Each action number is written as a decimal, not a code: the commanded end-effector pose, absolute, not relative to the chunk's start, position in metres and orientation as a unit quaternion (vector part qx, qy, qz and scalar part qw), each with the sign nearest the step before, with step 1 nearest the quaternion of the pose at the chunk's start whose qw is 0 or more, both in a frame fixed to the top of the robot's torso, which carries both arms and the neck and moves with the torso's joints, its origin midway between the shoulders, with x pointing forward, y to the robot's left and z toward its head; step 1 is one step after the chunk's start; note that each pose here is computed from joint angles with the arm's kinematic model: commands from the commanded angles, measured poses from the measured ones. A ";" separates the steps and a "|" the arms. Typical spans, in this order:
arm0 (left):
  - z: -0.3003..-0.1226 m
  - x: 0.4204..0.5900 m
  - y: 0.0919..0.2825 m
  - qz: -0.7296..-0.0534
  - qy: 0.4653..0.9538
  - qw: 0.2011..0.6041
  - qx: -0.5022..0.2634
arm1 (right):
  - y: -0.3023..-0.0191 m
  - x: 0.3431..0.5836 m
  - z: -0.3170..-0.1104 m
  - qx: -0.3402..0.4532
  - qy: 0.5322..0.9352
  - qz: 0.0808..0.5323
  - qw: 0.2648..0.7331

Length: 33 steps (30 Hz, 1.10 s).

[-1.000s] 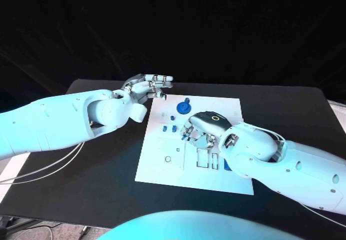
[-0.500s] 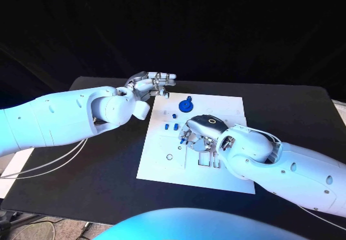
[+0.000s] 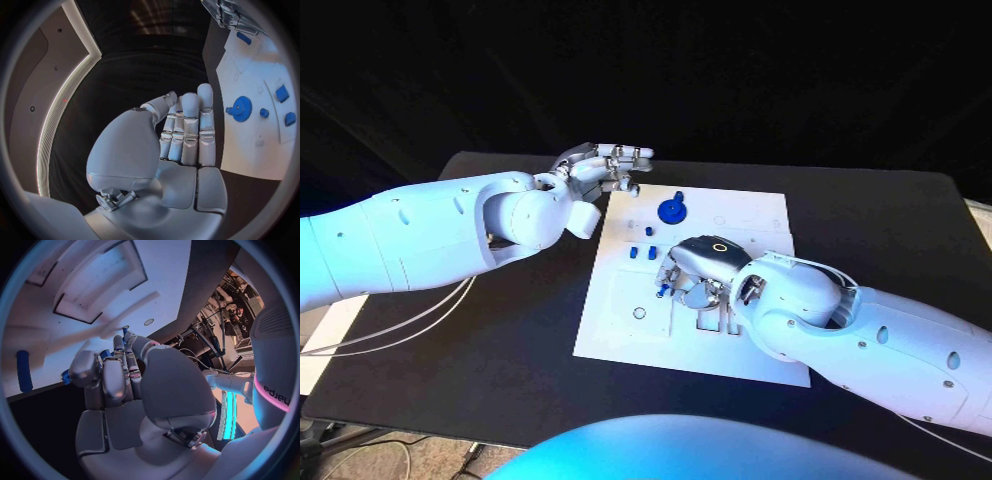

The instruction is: Assemble the parts on the task board

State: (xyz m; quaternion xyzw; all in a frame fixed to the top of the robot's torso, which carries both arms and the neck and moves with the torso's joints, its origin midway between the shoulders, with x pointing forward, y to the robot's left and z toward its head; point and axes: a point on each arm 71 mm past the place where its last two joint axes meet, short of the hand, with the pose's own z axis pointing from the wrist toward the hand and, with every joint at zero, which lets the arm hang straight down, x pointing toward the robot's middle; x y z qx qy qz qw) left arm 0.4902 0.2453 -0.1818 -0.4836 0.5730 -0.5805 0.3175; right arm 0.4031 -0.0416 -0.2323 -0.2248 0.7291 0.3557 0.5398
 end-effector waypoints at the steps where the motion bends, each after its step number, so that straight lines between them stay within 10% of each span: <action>1: -0.181 0.490 0.243 -0.586 0.576 0.310 -0.478 | -0.039 0.402 -0.234 -0.233 0.733 0.356 0.531; 33: -0.181 0.489 0.242 -0.588 0.577 0.307 -0.477 | -0.034 0.402 -0.241 -0.252 0.736 0.328 0.536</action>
